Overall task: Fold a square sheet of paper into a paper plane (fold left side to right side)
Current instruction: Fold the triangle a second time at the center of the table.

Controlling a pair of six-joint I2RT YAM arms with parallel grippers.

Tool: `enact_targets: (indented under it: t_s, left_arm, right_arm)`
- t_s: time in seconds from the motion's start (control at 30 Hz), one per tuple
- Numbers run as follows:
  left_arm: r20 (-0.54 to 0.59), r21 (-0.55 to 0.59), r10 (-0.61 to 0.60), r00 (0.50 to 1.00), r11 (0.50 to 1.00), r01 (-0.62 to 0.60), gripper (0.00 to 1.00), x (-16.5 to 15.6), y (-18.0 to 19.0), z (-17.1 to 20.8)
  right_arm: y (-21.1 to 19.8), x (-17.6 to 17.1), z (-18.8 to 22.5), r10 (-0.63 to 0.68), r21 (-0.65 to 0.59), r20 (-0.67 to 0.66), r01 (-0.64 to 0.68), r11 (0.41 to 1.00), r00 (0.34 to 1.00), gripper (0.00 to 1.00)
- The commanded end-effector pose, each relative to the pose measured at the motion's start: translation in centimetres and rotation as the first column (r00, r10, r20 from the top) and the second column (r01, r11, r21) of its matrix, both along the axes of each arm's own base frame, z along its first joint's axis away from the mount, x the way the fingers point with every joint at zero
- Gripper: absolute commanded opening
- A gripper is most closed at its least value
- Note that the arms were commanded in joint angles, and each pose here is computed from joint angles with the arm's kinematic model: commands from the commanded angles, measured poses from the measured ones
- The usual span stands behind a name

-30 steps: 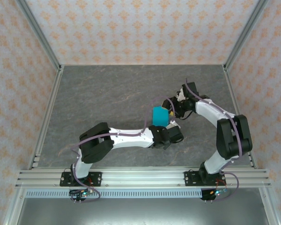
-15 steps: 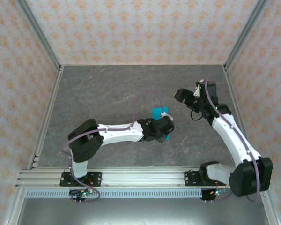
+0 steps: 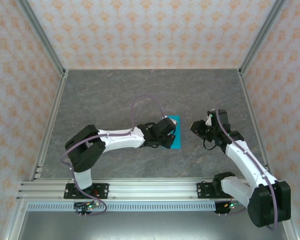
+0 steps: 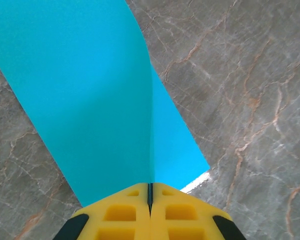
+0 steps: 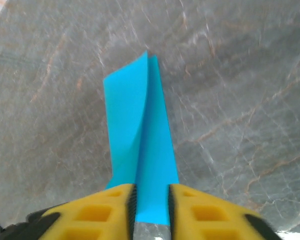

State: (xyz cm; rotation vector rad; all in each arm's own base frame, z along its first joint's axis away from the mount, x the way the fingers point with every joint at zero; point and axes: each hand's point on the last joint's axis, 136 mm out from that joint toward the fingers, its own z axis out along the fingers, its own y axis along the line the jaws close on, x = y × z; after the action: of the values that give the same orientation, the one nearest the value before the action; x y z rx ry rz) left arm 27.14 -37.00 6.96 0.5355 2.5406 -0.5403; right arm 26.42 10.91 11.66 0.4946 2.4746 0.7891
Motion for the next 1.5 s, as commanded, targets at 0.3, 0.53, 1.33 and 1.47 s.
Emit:
enact_targets:
  t_s: [0.3,0.53,1.33,1.47]
  left_arm:
    - [-0.062,-0.165,0.046,0.997,0.985,-0.056,0.0,1.3,0.4,1.6]
    - [-0.097,-0.147,0.082,0.992,0.984,-0.095,0.0,1.2,1.7,1.0]
    - [-0.088,-0.011,0.05,0.995,0.999,-0.051,0.0,3.1,3.5,0.1]
    - [-0.094,0.011,0.039,0.995,0.999,-0.038,0.0,3.3,3.4,-0.4]
  right_arm:
    - [5.9,-0.9,-4.2,0.109,0.129,-0.097,-0.096,0.987,0.989,0.0]
    - [7.3,-1.0,-7.0,0.137,0.053,-0.198,-0.128,0.99,0.971,0.0]
    - [6.0,-3.4,-11.2,0.143,-0.085,-0.39,-0.19,0.978,0.909,0.0]
    - [6.0,-3.4,-11.2,0.146,-0.085,-0.39,-0.194,0.977,0.909,0.0]
